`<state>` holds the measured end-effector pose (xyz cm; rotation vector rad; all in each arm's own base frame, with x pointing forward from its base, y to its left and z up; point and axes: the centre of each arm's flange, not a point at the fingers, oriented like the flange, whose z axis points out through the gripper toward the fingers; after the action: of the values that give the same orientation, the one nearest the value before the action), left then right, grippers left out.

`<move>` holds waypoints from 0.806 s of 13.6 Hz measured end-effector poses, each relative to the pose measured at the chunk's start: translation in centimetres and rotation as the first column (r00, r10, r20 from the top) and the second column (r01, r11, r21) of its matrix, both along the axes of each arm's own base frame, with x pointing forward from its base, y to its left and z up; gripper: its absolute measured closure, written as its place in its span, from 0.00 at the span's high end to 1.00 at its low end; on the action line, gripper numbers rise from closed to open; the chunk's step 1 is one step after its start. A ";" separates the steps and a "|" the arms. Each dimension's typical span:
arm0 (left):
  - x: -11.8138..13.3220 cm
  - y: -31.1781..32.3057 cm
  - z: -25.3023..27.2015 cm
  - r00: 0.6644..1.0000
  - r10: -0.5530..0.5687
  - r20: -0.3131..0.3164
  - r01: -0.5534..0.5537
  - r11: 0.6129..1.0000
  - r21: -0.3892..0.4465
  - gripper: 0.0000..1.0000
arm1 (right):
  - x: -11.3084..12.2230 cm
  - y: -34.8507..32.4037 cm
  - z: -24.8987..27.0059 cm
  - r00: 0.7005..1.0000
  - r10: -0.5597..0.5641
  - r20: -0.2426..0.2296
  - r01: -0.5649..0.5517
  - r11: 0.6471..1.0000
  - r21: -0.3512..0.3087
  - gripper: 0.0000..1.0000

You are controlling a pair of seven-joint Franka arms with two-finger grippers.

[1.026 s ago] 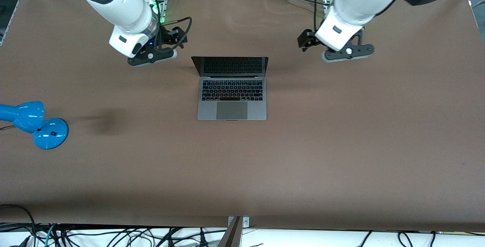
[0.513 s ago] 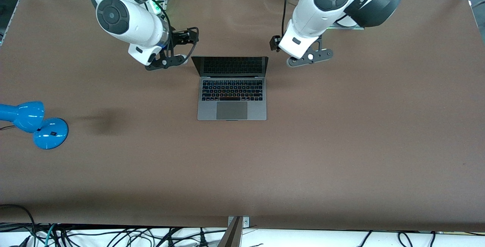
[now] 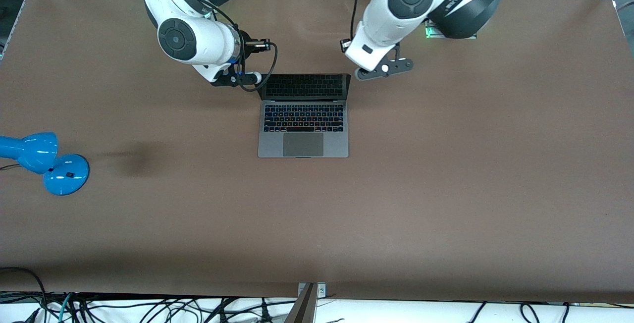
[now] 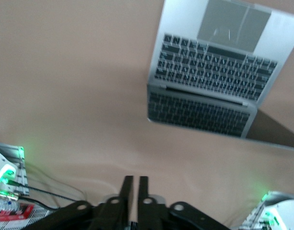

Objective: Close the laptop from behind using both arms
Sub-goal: 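Lower both grippers behind the screen's back edge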

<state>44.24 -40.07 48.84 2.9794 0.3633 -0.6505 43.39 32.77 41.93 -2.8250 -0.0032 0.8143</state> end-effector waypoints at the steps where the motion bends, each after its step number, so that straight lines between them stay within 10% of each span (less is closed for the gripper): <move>1: -0.3 -0.8 -0.8 1.000 -0.002 -0.021 0.002 1.000 -0.015 0.01 | -0.1 0.1 -0.4 1.000 0.000 -0.001 0.000 1.000 -0.002 0.34; 11: 1.4 -1.9 -7.7 0.988 0.039 -0.148 -0.046 0.998 -0.046 0.01 | -0.7 -0.2 -5.5 0.996 0.094 0.009 -0.094 0.994 0.056 0.02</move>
<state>45.68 -42.01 41.09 2.8766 0.4125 -0.8637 42.64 32.52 36.44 -2.7921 -0.1588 0.8117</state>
